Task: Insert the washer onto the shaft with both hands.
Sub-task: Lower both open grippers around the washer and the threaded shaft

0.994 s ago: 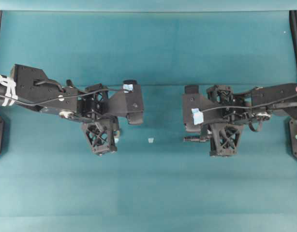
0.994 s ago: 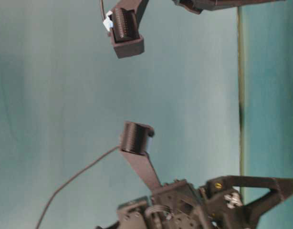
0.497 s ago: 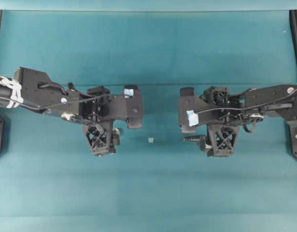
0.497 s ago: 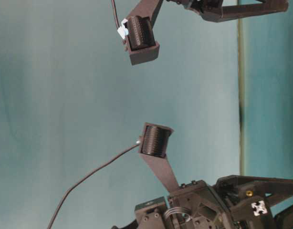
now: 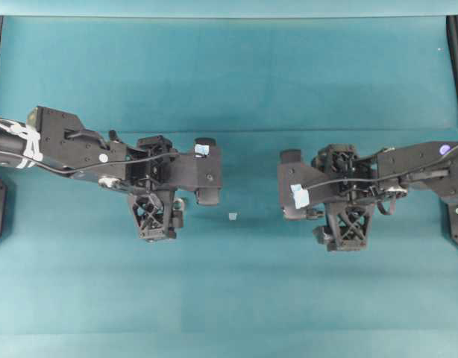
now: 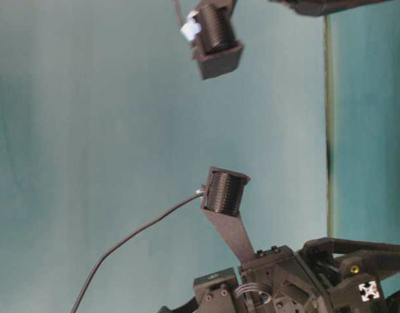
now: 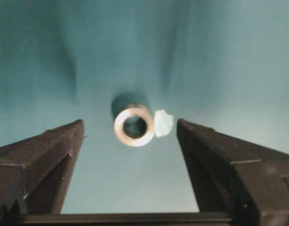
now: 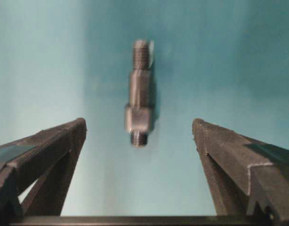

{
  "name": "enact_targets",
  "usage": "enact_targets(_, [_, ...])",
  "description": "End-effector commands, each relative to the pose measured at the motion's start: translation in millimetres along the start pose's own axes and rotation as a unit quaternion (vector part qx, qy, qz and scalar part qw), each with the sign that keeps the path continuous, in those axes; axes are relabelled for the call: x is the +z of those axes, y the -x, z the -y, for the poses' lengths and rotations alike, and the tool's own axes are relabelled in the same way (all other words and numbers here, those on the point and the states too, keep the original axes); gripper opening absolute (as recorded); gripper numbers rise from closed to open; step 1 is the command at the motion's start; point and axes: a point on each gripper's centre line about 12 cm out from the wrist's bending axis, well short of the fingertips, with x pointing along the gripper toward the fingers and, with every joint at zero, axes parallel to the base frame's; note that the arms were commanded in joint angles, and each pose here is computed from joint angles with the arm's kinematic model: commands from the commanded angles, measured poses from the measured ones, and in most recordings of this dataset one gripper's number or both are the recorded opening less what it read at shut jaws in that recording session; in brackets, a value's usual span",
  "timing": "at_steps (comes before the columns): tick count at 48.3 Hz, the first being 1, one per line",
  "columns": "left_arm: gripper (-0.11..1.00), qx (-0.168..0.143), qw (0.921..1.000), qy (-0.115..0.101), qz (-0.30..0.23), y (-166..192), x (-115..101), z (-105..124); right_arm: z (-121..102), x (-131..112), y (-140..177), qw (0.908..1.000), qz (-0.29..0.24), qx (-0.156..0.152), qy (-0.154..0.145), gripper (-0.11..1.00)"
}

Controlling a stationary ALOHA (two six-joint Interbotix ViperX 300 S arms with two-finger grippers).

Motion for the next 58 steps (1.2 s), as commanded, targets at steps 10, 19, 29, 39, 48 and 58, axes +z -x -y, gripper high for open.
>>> enact_targets(10, [0.89, 0.000, 0.9999, -0.016, 0.002, -2, 2, 3, -1, 0, -4, 1.0000, 0.002, 0.000, 0.002, 0.90])
enact_targets(19, [0.89, 0.000, 0.9999, -0.015, -0.004, -6, 0, 2, -1, -1, -10, 1.0000, 0.008, -0.001, 0.000, 0.90])
enact_targets(29, [0.89, -0.001, 0.9998, -0.018, -0.008, -9, -1, 4, 0, -2, -16, 1.0000, 0.005, -0.001, 0.001, 0.90])
enact_targets(39, [0.89, -0.001, 0.9999, -0.016, -0.005, -13, -3, 4, 0, -3, -20, 1.0000, 0.000, -0.001, 0.001, 0.90])
enact_targets(48, [0.89, -0.001, 0.9999, -0.015, -0.005, -15, -4, 3, 0, -4, -21, 1.0000, 0.000, -0.001, 0.001, 0.90])
enact_targets(58, [0.89, -0.001, 0.9999, -0.017, -0.005, -17, -5, 4, 2, -5, -25, 1.0000, 0.001, -0.002, -0.002, 0.89])
